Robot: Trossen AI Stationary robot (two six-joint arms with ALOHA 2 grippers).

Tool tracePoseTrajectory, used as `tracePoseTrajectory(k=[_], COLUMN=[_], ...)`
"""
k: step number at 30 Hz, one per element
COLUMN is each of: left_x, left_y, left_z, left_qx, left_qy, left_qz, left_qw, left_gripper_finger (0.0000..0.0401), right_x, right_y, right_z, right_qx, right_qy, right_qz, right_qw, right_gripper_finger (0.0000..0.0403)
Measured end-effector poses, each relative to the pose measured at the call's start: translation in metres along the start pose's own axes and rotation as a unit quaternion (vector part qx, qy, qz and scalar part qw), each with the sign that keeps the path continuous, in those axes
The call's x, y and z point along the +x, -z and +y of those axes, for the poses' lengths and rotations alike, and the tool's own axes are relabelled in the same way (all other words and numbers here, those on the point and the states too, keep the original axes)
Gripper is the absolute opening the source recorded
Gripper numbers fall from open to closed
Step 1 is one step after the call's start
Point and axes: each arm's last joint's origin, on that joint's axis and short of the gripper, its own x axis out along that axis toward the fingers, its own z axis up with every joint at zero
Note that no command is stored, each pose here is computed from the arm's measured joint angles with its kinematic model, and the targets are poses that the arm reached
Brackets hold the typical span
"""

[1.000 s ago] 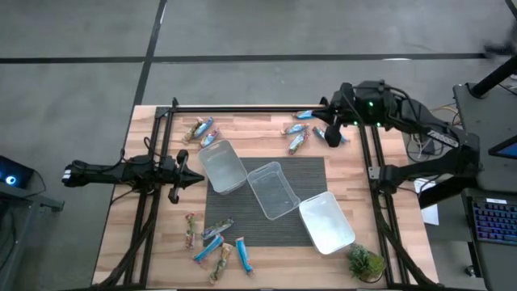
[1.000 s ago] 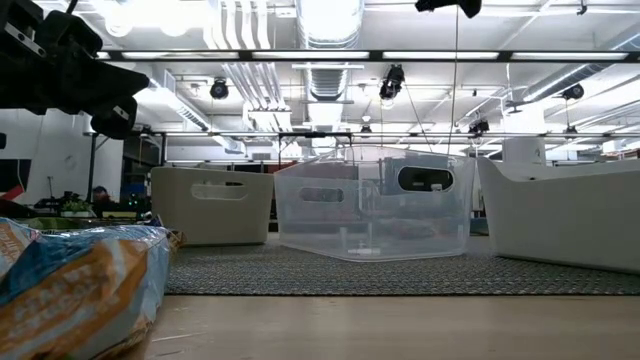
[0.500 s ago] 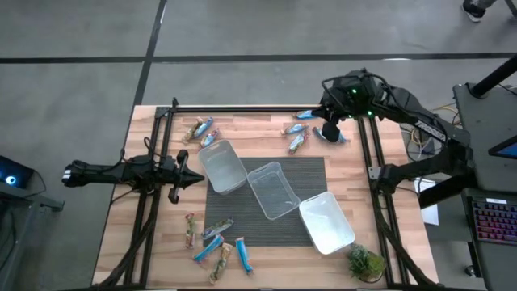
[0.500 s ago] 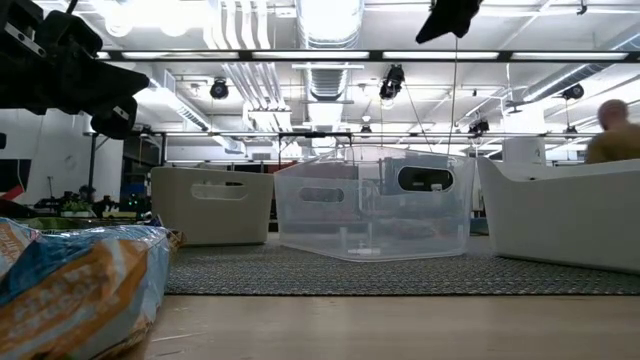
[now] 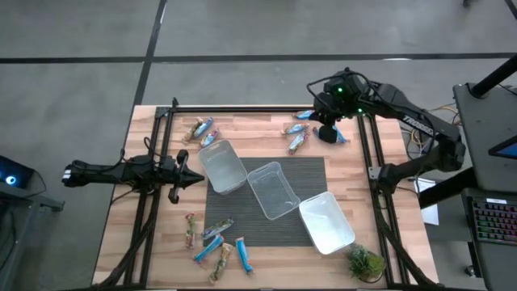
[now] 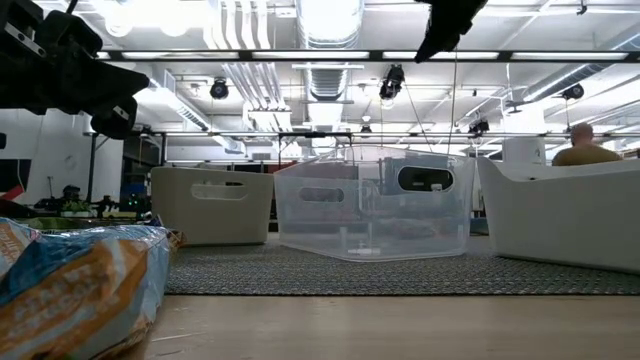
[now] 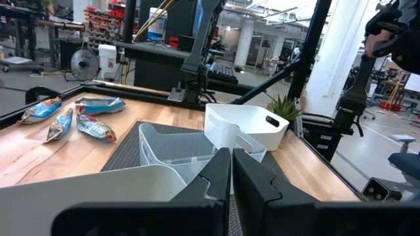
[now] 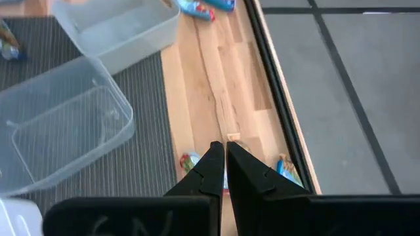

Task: Pick and place Granola Bars by type
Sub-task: Put the red granola bar into the gray bin

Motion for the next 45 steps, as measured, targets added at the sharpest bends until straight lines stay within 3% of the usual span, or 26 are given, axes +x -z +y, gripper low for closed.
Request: tracePoseTrajectory(k=[7, 26, 45], left_x=[0.0, 0.0, 0.0], left_y=[0.0, 0.0, 0.0], left_z=[0.0, 0.0, 0.0], left_qx=[0.0, 0.0, 0.0], left_qy=[0.0, 0.0, 0.0], left_qz=[0.0, 0.0, 0.0], left_qw=[1.0, 1.0, 1.0], left_gripper_finger=[0.0, 0.0, 0.0], right_x=[0.013, 0.004, 0.042], right_y=[0.002, 0.003, -0.002], right_z=[-0.002, -0.017, -0.028], right_qx=[-0.056, -0.048, -0.096], right_qy=[-0.011, -0.003, -0.034], right_qz=[0.034, 0.06, 0.117], right_qw=[0.998, 0.997, 0.988], right_gripper_finger=[0.0009, 0.0009, 0.0008])
